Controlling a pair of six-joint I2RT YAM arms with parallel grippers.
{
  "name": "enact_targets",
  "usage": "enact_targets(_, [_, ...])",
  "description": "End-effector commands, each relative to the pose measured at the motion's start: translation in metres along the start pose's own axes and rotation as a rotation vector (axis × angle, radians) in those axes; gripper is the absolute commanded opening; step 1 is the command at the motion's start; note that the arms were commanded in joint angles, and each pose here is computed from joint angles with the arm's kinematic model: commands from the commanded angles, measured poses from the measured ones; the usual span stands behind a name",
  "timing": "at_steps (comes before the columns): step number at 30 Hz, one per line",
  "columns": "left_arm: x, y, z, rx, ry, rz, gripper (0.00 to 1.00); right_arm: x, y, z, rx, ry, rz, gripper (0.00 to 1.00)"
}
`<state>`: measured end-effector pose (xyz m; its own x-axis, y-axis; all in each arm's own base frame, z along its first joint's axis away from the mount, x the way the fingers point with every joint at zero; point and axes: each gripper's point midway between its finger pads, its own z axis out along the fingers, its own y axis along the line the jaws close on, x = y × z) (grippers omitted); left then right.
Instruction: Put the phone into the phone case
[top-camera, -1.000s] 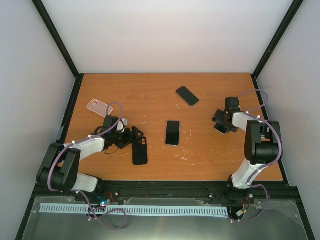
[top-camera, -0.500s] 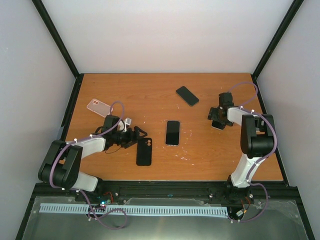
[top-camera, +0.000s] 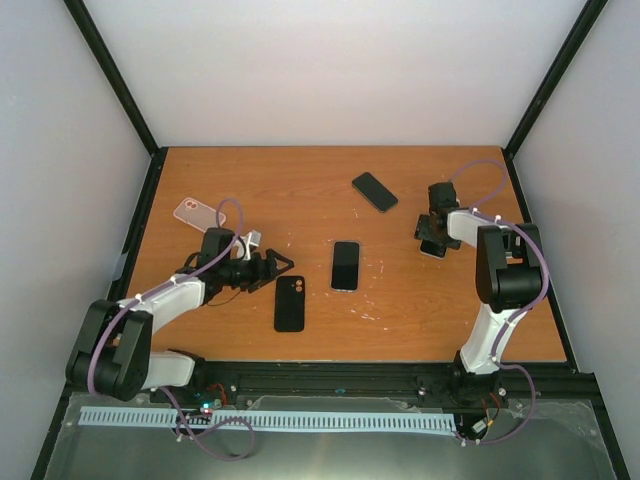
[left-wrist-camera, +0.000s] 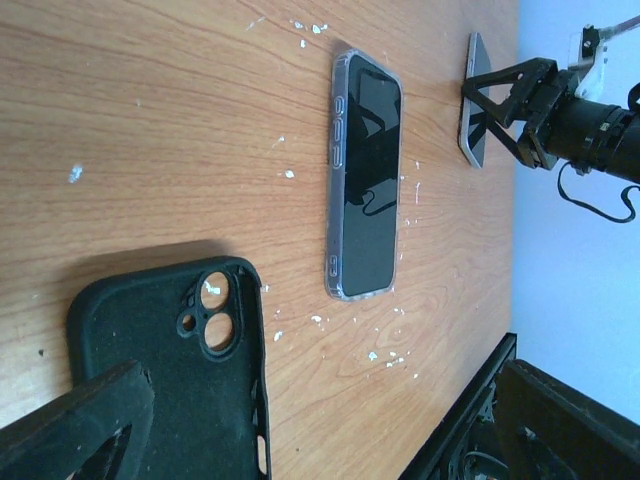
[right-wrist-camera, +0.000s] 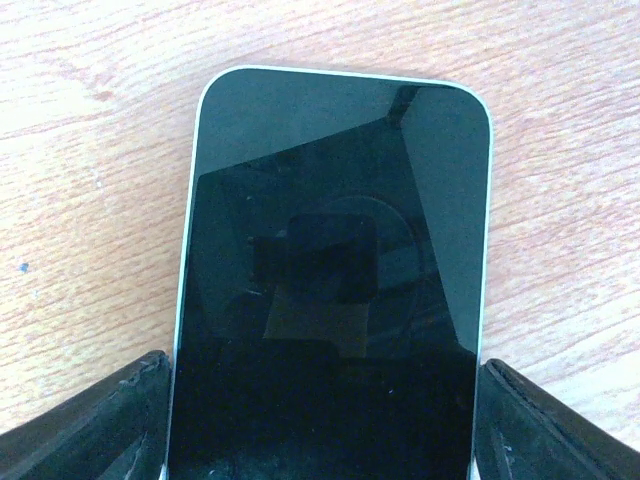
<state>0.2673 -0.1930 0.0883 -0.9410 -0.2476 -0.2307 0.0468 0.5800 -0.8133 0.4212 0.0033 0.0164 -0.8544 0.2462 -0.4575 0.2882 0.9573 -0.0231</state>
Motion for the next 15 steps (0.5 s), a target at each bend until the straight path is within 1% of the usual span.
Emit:
enact_targets(1, [-0.010,-0.016,-0.011,-0.025,-0.015,0.060,0.93,0.028,0.001,-0.001,0.004,0.068,-0.060,0.74])
enact_targets(4, [-0.020,-0.029,-0.016,-0.017,-0.035,0.097,0.93,0.036,0.017,-0.005,-0.083,0.080,-0.060,0.71])
enact_targets(9, [-0.025,-0.042,-0.021,-0.010,-0.023,0.124,0.93,0.046,0.038,-0.019,-0.152,0.066,-0.124,0.70])
enact_targets(13, [-0.030,-0.048,-0.023,-0.021,-0.019,0.145,0.93,0.052,0.062,-0.037,-0.303,0.036,-0.166,0.68])
enact_targets(15, [-0.031,-0.050,-0.022,-0.011,-0.015,0.146,0.92,0.056,0.069,-0.042,-0.346,0.033,-0.182,0.64])
